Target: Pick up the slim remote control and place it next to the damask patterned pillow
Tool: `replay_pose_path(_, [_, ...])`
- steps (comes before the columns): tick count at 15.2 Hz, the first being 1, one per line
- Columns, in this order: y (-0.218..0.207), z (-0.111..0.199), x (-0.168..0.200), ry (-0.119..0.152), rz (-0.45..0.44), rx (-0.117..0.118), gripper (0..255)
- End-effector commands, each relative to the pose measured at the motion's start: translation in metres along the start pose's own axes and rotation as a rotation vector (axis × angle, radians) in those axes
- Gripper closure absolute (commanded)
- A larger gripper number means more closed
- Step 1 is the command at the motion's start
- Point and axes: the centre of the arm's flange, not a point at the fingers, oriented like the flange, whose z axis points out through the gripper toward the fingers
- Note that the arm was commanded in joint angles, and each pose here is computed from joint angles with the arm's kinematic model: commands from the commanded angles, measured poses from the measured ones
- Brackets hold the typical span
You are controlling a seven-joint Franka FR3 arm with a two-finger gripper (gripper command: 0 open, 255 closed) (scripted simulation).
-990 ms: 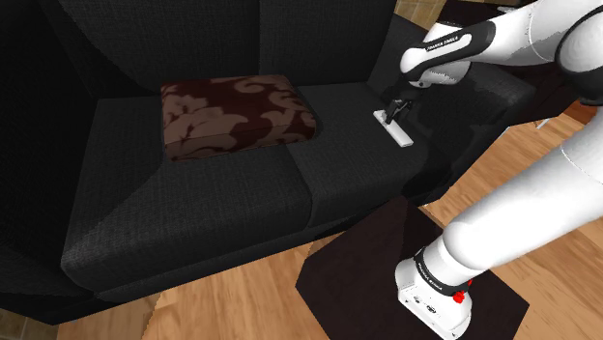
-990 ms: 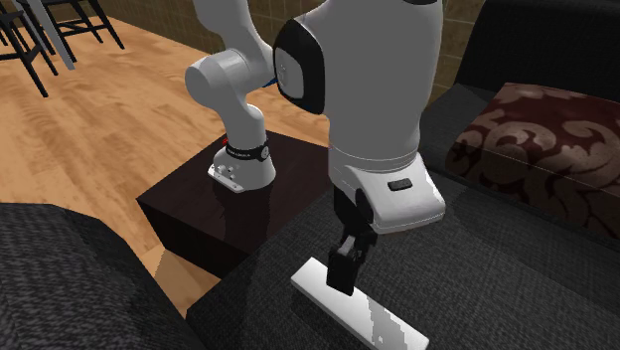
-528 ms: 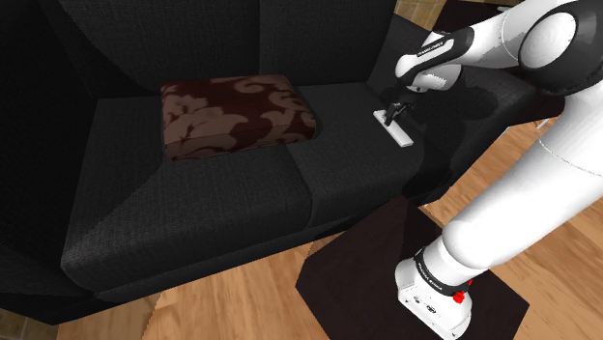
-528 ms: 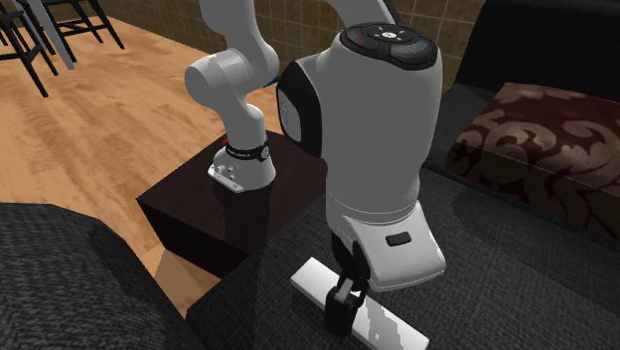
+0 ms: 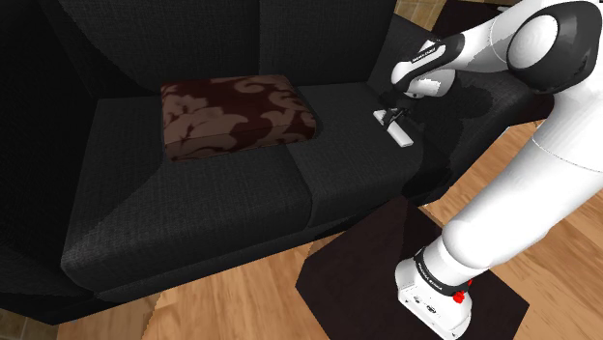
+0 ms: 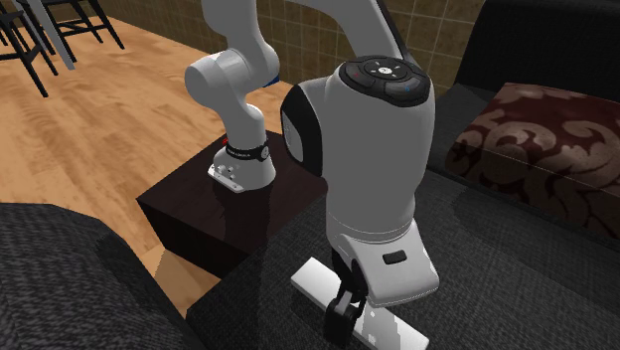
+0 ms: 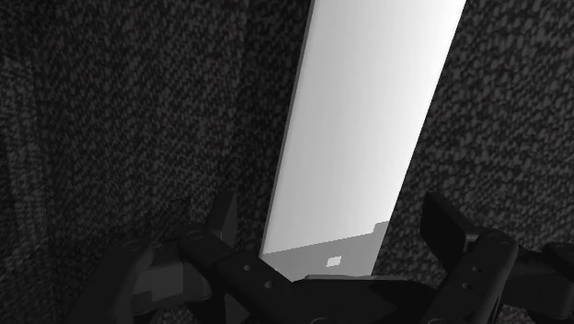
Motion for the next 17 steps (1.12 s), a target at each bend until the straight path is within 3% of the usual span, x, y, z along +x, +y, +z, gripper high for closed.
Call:
replay_pose_path(1, [0.000, 0.000, 0.000, 0.000, 0.000, 0.000, 0])
replay_pose_path(3, [0.000, 0.000, 0.000, 0.000, 0.000, 0.000, 0])
replay_pose_path(4, [0.000, 0.000, 0.000, 0.000, 0.000, 0.000, 255])
replay_pose_path(13, [0.000, 0.000, 0.000, 0.000, 0.000, 0.000, 255])
replay_pose_path(17, [0.001, -0.021, 0.002, 0.000, 0.000, 0.000, 255])
